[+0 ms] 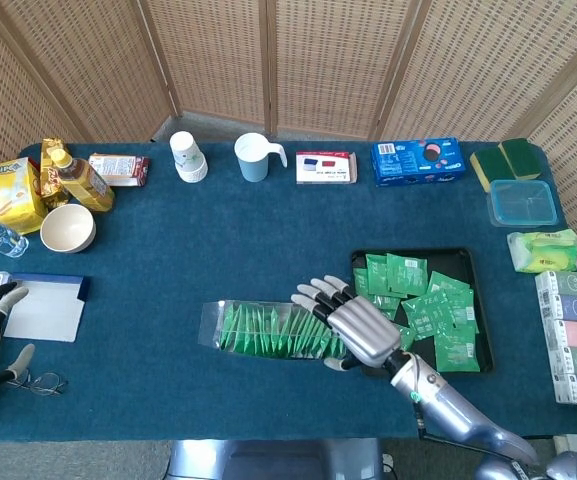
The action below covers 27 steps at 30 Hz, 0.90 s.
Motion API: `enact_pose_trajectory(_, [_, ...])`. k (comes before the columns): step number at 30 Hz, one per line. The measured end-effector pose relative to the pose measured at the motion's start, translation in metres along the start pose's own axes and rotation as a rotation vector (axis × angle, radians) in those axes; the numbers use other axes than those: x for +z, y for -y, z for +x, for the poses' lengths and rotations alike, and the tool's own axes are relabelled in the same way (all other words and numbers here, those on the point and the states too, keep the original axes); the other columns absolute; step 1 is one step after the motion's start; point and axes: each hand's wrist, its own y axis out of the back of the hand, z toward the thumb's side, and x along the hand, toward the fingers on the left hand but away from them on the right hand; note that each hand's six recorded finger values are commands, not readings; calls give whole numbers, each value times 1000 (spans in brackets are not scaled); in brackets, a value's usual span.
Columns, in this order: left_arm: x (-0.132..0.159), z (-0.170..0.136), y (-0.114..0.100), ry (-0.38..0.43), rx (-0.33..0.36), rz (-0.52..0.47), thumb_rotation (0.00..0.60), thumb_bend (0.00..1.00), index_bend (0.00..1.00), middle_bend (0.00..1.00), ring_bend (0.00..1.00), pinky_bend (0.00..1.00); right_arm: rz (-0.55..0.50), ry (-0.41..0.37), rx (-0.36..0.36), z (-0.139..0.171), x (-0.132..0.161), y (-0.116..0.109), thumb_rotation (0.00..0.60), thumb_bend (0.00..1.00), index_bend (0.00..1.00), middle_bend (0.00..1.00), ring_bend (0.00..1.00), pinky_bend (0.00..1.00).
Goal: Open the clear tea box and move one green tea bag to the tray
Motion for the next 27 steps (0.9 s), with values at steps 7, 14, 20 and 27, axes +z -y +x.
enact_pose_trajectory(7, [-1, 4, 2, -1, -7, -1, 600, 291, 144, 134, 66, 263, 43, 45, 45, -18, 0, 9, 600, 127, 79, 0, 0, 0])
enact_pose_trajectory(14, [-1, 5, 3, 3, -7, -3, 600, 291, 144, 134, 66, 263, 60, 52, 60, -26, 7, 12, 600, 127, 85, 0, 0, 0])
enact_pose_trajectory(20, [-3, 4, 2, 3, -2, -3, 600, 291, 144, 133, 66, 263, 57, 52, 52, -36, 15, 10, 600, 131, 120, 7, 0, 0])
enact_pose_trajectory(27, [-5, 2, 4, -3, -6, -5, 600, 291, 144, 133, 65, 263, 73, 61, 43, -47, 18, 0, 600, 275, 135, 8, 0, 0])
